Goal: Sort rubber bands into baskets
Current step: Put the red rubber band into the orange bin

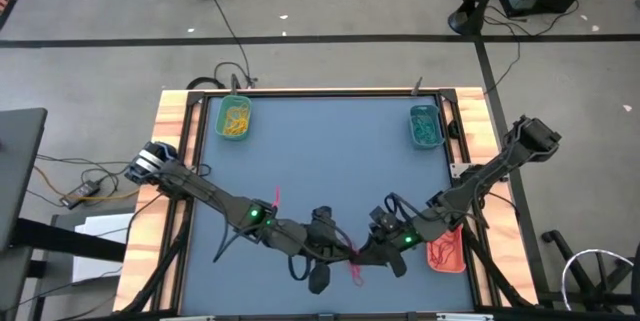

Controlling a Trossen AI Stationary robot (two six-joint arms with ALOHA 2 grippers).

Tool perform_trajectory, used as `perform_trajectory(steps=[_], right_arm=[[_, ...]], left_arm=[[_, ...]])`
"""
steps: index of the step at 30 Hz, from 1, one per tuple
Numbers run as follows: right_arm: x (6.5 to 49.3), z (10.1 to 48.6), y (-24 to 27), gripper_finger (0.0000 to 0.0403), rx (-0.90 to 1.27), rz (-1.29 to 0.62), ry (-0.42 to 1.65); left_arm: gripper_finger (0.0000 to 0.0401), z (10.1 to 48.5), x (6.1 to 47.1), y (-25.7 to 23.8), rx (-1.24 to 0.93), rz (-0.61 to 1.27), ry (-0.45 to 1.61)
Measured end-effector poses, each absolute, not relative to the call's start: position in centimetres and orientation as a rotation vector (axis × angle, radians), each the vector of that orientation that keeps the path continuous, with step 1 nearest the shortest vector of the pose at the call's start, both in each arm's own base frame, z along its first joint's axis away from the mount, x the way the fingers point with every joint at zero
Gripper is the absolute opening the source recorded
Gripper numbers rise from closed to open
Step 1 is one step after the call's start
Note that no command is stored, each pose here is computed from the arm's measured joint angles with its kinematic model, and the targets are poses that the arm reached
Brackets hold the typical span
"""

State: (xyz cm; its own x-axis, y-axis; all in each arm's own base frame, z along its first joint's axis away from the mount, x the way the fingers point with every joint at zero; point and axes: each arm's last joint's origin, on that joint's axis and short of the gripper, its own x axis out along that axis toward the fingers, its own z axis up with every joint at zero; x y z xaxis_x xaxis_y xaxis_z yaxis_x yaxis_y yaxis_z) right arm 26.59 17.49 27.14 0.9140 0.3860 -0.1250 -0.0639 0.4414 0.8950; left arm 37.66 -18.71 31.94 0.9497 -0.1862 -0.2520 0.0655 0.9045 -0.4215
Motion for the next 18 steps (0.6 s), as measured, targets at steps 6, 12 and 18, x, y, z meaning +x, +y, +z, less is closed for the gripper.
perform_trajectory(steps=[6, 12, 18], right_arm=[[26.3, 26.4, 17.7, 0.0013, 1.039, 0.251, 0.422], [25.9, 25.0, 17.7, 0.0009, 1.019, 0.204, 0.559], [24.3, 23.0, 17.1, 0.0008, 1.010, 0.053, 0.837]], left_arm=[[0.0006, 32.3, 38.0, -18.5, -0.450, -0.155, 0.236], [0.0019, 33.6, 37.9, -19.1, -0.467, -0.385, 0.200], [0.0019, 33.2, 38.0, -18.1, -0.505, -0.334, 0.273]])
